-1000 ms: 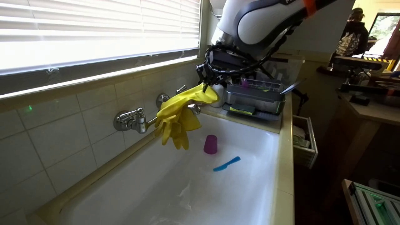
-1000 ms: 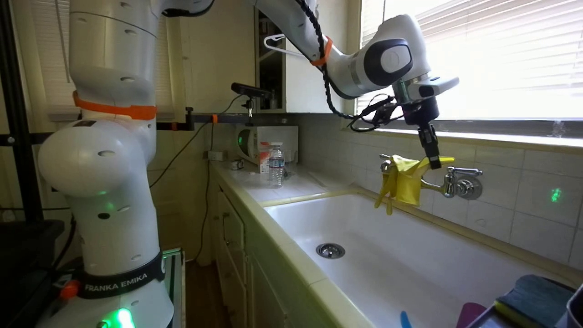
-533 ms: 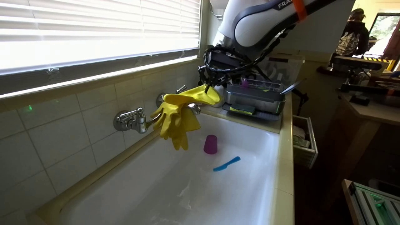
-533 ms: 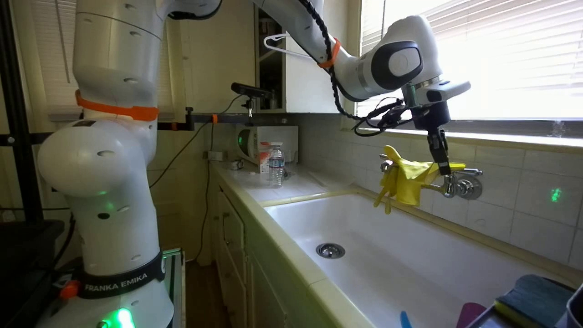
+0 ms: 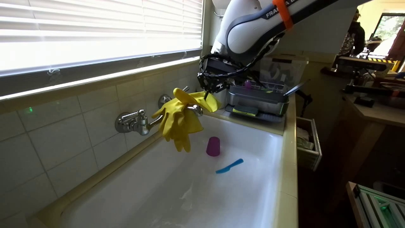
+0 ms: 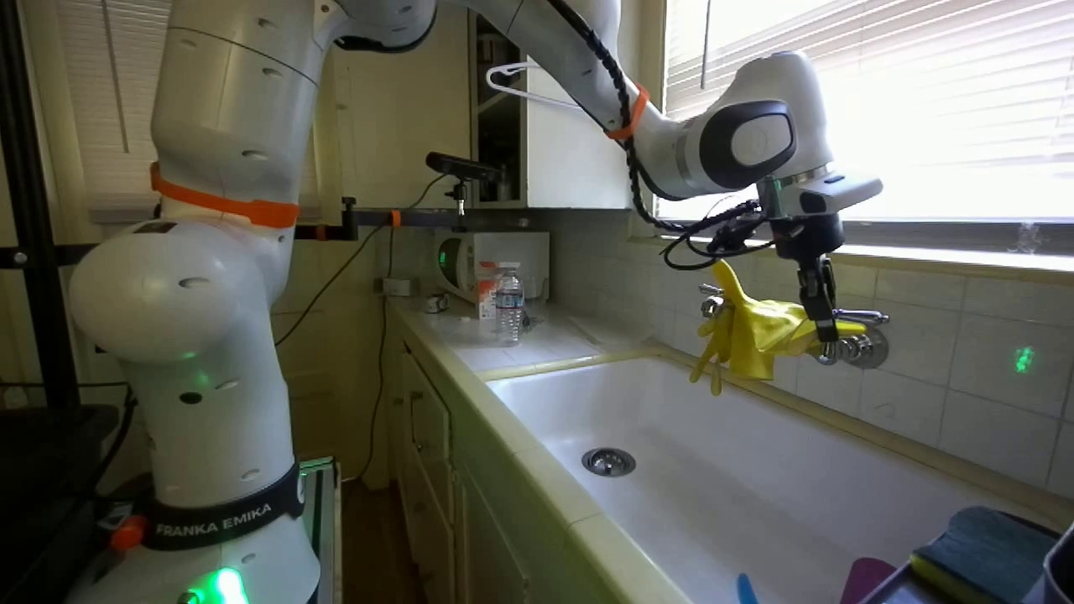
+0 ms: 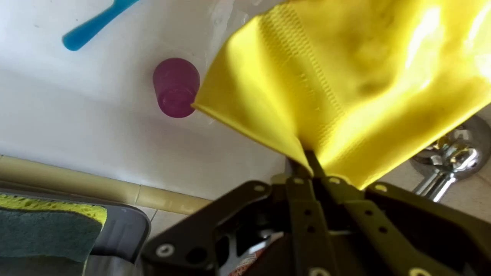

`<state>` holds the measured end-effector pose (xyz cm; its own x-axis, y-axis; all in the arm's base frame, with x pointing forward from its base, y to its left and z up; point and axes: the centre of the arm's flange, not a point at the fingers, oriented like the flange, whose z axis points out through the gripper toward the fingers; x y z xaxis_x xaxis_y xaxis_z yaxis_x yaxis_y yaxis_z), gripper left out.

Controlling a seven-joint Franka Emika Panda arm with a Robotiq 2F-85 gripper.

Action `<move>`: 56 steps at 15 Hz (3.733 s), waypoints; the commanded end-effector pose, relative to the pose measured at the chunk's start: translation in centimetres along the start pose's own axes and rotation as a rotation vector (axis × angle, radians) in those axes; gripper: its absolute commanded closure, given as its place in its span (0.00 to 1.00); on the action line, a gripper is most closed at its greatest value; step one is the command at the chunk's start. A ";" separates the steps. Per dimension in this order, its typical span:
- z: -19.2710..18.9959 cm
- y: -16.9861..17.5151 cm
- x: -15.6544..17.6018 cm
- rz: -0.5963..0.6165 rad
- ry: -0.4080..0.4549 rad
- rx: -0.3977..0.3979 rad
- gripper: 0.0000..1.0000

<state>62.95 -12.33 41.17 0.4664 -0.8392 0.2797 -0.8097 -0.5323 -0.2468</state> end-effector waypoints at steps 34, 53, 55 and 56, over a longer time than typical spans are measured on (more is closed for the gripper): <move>-7.6 -0.6 -8.8 -0.340 0.044 -0.193 0.00; -10.8 3.2 -18.5 -0.734 -0.023 0.000 0.00; -10.9 3.5 -18.9 -0.742 -0.030 0.020 0.00; -11.0 3.7 -19.1 -0.743 -0.035 0.033 0.00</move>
<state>49.18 3.05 45.39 0.8967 -0.2746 0.3471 -0.2947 -0.9556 0.0053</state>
